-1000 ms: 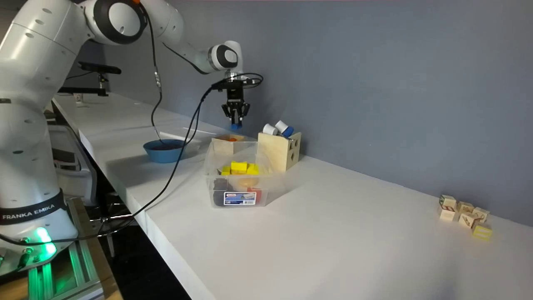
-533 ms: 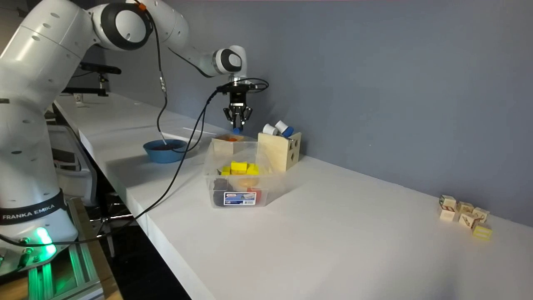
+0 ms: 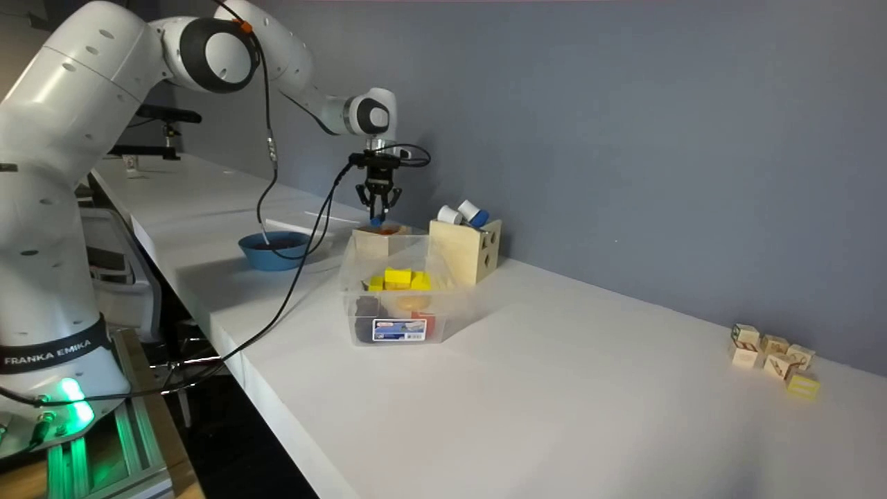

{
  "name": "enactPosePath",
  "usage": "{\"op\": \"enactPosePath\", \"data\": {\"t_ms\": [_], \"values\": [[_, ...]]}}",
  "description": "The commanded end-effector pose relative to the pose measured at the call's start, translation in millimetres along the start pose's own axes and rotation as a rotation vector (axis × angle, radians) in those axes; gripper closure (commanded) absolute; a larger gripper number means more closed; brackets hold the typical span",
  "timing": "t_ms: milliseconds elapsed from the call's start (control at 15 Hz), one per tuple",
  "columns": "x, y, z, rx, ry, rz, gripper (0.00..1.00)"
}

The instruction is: Remove a blue block from the lunchbox and put it in the small wooden box

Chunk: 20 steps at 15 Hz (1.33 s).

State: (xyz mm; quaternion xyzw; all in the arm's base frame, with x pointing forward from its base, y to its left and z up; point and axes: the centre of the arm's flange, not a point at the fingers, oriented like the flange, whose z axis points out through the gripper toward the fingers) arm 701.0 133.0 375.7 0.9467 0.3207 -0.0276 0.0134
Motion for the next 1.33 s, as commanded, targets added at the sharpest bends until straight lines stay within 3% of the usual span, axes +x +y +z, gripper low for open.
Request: {"op": "enactPosePath", "data": {"t_ms": [0, 67, 133, 333, 533, 667, 1133, 1200, 1267], "values": [[-0.8, -10.0, 14.4, 0.026, -0.007, -0.016, 0.92], [-0.1, -9.3, 18.7, 0.030, -0.018, -0.020, 0.42], [-0.3, -9.9, 20.5, 0.026, -0.019, -0.024, 0.42], [-2.0, -14.9, 14.3, -0.004, -0.002, -0.037, 0.20], [-15.7, -26.7, -13.6, -0.065, 0.074, -0.001, 0.02], [-29.7, -26.9, -36.3, -0.084, 0.130, 0.128, 0.00], [-121.6, 14.5, -73.1, -0.092, 0.106, 0.524, 0.00], [-81.8, 22.8, -71.5, -0.101, 0.111, 0.434, 0.00], [-89.9, 27.0, -74.0, -0.104, 0.110, 0.449, 0.00]]}}
